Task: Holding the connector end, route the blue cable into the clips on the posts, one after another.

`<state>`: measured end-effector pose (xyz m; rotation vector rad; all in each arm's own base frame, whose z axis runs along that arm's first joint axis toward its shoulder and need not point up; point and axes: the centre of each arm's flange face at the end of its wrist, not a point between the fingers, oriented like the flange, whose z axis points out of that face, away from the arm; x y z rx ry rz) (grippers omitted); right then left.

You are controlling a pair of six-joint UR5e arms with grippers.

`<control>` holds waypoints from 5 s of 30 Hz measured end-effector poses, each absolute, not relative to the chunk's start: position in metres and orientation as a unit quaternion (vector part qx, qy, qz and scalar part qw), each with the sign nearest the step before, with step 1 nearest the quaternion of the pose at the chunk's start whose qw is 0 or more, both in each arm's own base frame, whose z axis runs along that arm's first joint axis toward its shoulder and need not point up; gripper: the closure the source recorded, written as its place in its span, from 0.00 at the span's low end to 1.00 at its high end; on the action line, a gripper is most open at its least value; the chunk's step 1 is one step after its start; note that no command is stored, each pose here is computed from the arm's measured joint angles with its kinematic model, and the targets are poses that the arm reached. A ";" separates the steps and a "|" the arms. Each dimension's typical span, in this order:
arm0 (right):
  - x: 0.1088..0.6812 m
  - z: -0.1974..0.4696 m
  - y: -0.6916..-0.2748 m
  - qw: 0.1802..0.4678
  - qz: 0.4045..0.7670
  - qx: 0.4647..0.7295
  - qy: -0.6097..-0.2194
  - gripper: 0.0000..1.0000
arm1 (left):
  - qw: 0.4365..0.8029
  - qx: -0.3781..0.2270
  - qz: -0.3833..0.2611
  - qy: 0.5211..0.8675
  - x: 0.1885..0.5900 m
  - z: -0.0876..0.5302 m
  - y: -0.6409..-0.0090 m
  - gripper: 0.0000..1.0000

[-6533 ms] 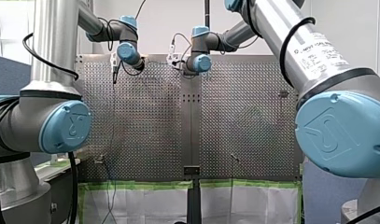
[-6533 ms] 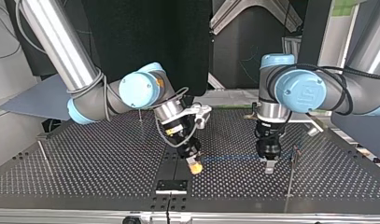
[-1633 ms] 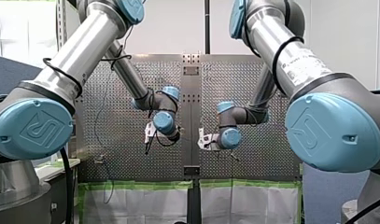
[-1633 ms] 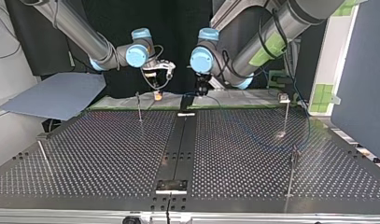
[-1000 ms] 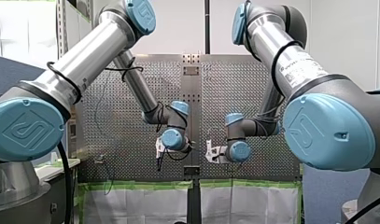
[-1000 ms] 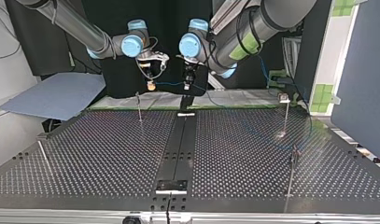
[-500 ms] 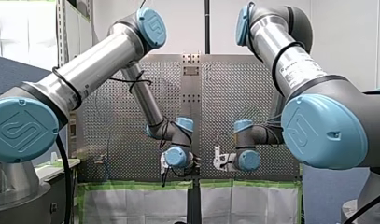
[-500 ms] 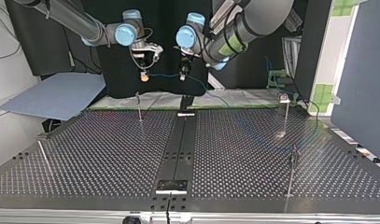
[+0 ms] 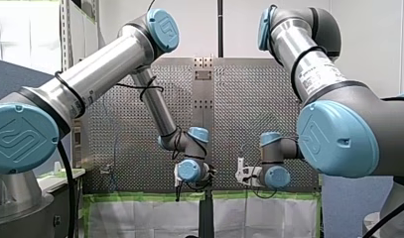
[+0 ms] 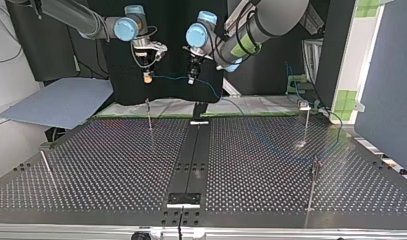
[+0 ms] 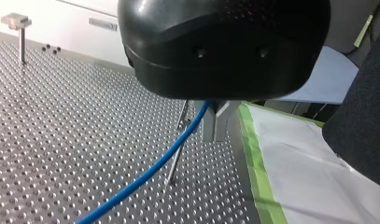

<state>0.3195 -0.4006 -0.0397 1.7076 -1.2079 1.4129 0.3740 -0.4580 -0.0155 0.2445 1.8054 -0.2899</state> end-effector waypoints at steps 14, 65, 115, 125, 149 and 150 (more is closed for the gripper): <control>0.302 -0.051 -0.423 0.334 0.559 0.616 -0.443 1.00 | 0.610 0.104 -0.152 0.771 0.368 -0.014 -0.469 1.00; 0.211 -0.089 -0.506 0.379 0.539 0.607 -0.444 1.00 | 0.644 0.057 -0.151 0.748 0.412 -0.071 -0.598 1.00; 0.186 -0.082 -0.555 0.380 0.561 0.594 -0.434 1.00 | 0.662 0.036 -0.160 0.732 0.452 -0.075 -0.632 1.00; 0.177 -0.079 -0.566 0.387 0.563 0.588 -0.434 1.00 | 0.662 0.044 -0.171 0.728 0.456 -0.073 -0.635 1.00; 0.182 -0.085 -0.575 0.379 0.566 0.598 -0.422 1.00 | 0.655 0.034 -0.164 0.737 0.497 -0.084 -0.635 1.00; 0.182 -0.085 -0.576 0.379 0.566 0.598 -0.422 1.00 | 0.655 0.034 -0.164 0.737 0.497 -0.083 -0.635 1.00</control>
